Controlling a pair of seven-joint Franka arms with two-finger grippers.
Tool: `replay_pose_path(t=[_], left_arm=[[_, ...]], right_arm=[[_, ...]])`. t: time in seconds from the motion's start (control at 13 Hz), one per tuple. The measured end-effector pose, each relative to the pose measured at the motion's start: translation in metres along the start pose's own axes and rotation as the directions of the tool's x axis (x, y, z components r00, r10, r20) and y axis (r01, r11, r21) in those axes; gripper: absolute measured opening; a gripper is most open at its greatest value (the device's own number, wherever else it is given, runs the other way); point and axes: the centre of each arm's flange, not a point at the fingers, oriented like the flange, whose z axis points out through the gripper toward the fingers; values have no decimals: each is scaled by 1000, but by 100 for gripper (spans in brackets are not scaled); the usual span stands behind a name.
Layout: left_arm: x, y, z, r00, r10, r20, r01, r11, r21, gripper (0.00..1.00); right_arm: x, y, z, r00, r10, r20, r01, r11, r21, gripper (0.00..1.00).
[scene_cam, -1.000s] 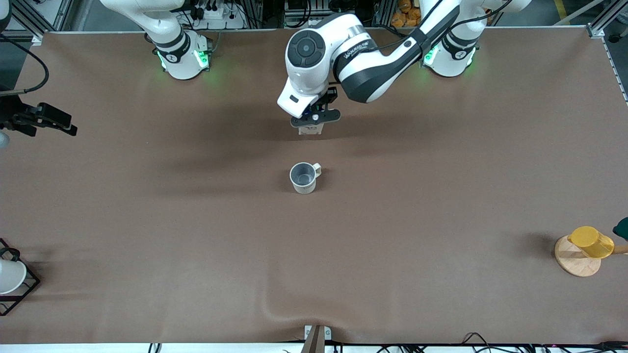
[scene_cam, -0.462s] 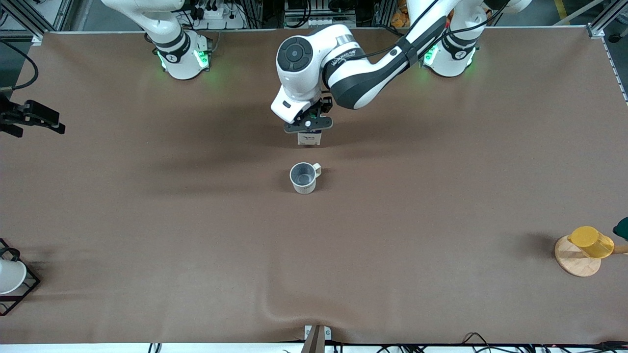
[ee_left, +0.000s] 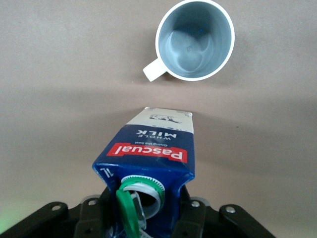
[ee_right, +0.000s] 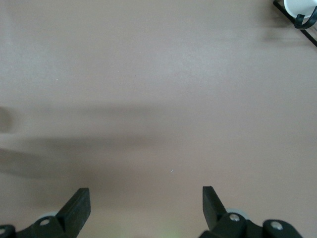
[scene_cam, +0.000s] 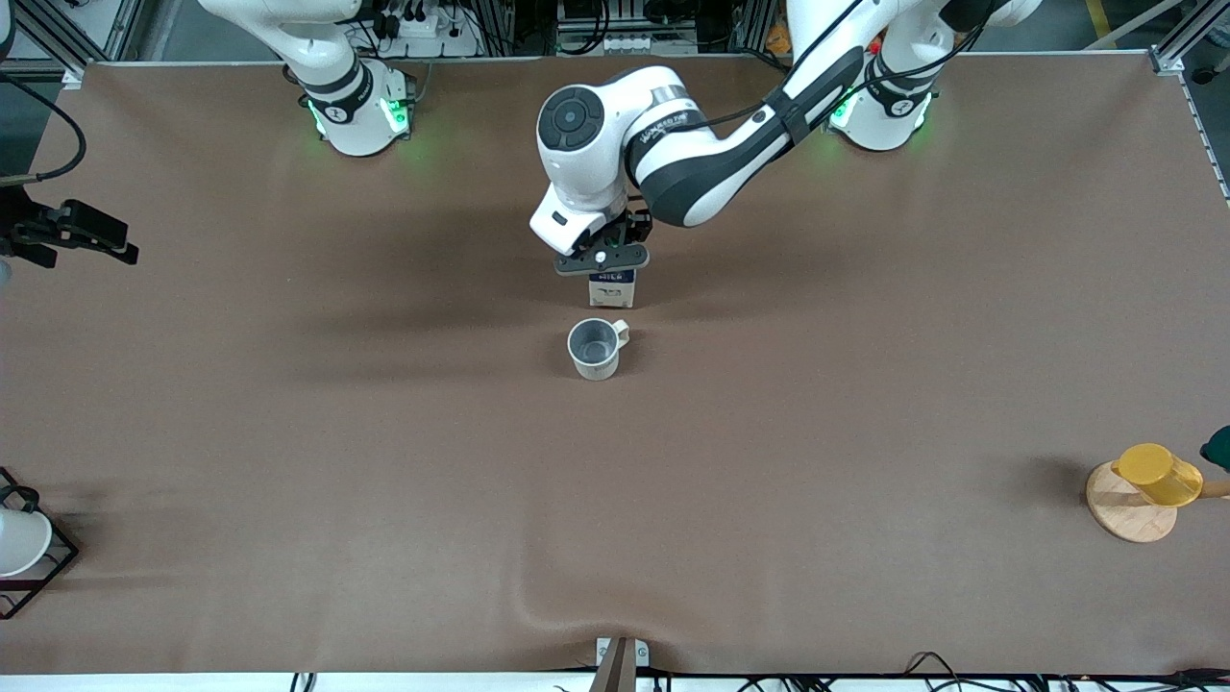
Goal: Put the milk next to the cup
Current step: 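Carry the milk carton with the left gripper beside the mug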
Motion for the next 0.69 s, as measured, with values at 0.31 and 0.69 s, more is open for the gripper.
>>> replay_pose_path(t=[0.31,0.69], left_arm=[[11,-3,-1,1000,-14,-10,14,1000,-7,48],[9,2,-1,1000,-9,-14,9,1000,-14,48]], right_arm=[[0,-2,0,1000,3,-1,-3,1000,0,100],[1,2,-1,1000,15,-8,-15,1000,-1,100]])
